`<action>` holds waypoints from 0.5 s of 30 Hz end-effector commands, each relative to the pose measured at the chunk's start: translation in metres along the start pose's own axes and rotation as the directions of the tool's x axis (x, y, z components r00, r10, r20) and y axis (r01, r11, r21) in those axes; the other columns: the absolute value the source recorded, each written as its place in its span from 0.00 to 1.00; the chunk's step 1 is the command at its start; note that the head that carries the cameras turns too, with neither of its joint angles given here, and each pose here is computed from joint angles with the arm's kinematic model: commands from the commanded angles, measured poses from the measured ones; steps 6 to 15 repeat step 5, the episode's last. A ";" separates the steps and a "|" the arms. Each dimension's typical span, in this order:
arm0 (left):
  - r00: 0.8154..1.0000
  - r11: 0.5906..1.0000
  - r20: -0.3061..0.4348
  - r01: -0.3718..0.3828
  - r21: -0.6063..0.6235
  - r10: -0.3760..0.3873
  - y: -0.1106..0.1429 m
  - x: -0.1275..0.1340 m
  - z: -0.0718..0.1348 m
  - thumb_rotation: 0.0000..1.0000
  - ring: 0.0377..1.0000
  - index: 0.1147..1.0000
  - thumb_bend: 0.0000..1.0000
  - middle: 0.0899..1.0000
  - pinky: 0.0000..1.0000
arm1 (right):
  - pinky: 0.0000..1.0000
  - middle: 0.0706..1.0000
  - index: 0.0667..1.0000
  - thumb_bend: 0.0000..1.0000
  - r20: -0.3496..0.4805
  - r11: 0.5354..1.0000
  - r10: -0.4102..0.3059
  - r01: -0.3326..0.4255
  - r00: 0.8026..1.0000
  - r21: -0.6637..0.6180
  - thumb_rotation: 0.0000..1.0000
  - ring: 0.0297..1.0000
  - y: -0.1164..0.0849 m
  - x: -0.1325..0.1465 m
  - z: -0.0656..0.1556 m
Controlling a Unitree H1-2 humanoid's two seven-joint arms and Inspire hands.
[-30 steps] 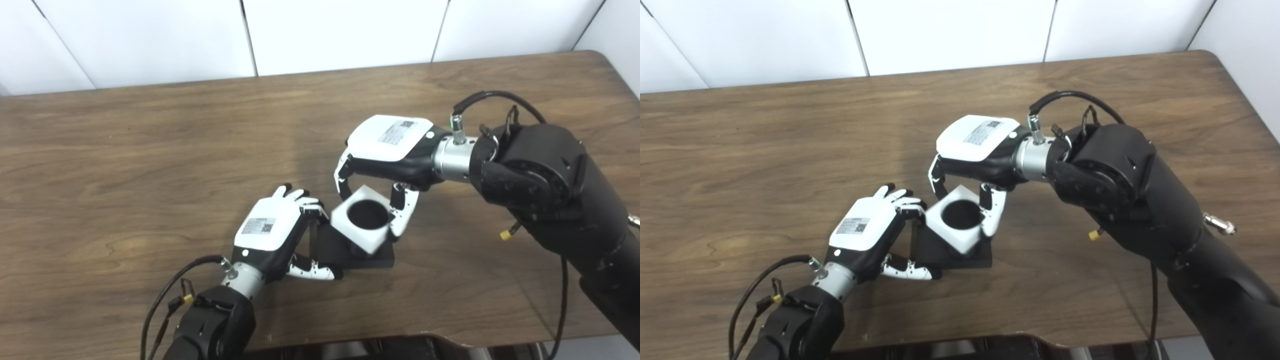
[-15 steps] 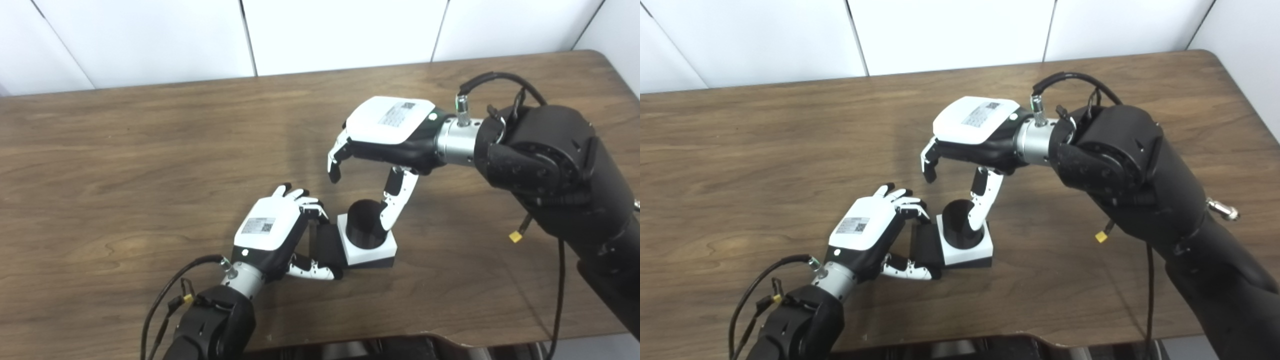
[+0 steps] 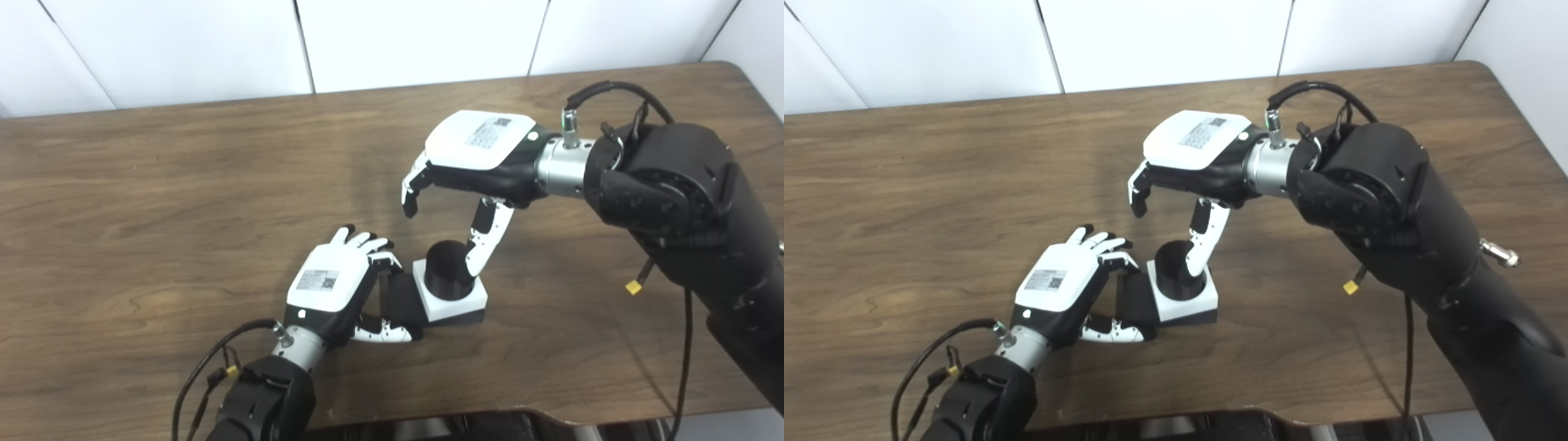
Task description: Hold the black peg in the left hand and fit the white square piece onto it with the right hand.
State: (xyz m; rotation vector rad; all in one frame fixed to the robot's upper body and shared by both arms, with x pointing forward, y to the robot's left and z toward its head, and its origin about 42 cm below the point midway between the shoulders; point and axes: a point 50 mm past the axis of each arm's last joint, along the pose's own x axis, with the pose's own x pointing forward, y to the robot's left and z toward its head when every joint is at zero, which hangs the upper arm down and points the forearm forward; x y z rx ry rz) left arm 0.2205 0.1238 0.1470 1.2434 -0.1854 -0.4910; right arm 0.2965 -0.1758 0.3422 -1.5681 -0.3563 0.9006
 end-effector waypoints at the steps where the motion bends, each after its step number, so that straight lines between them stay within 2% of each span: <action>1: 0.999 0.999 -0.050 -0.006 0.035 0.008 -0.003 0.001 -0.010 0.51 0.91 0.80 0.89 0.87 0.99 | 0.87 0.75 0.65 1.00 -0.024 0.998 -0.045 0.044 0.999 -0.044 0.47 0.83 -0.016 -0.007 -0.003; 3: 0.997 0.999 -0.076 -0.004 -0.036 0.001 0.000 0.003 -0.013 0.51 0.92 0.83 0.96 0.89 1.00 | 0.87 0.74 0.64 1.00 -0.026 0.998 -0.051 0.051 0.998 -0.037 0.47 0.82 -0.015 -0.006 -0.004; 5: 0.994 0.987 -0.102 0.016 -0.160 -0.033 0.006 0.004 -0.018 0.46 0.94 0.86 0.99 0.92 1.00 | 0.88 0.74 0.64 1.00 -0.025 0.998 -0.056 0.055 0.998 -0.035 0.47 0.82 -0.015 -0.004 -0.004; 15: 0.994 0.987 -0.102 0.016 -0.160 -0.033 0.006 0.004 -0.018 0.46 0.94 0.86 0.99 0.92 1.00 | 0.88 0.74 0.64 1.00 -0.025 0.998 -0.056 0.055 0.998 -0.035 0.47 0.82 -0.015 -0.004 -0.004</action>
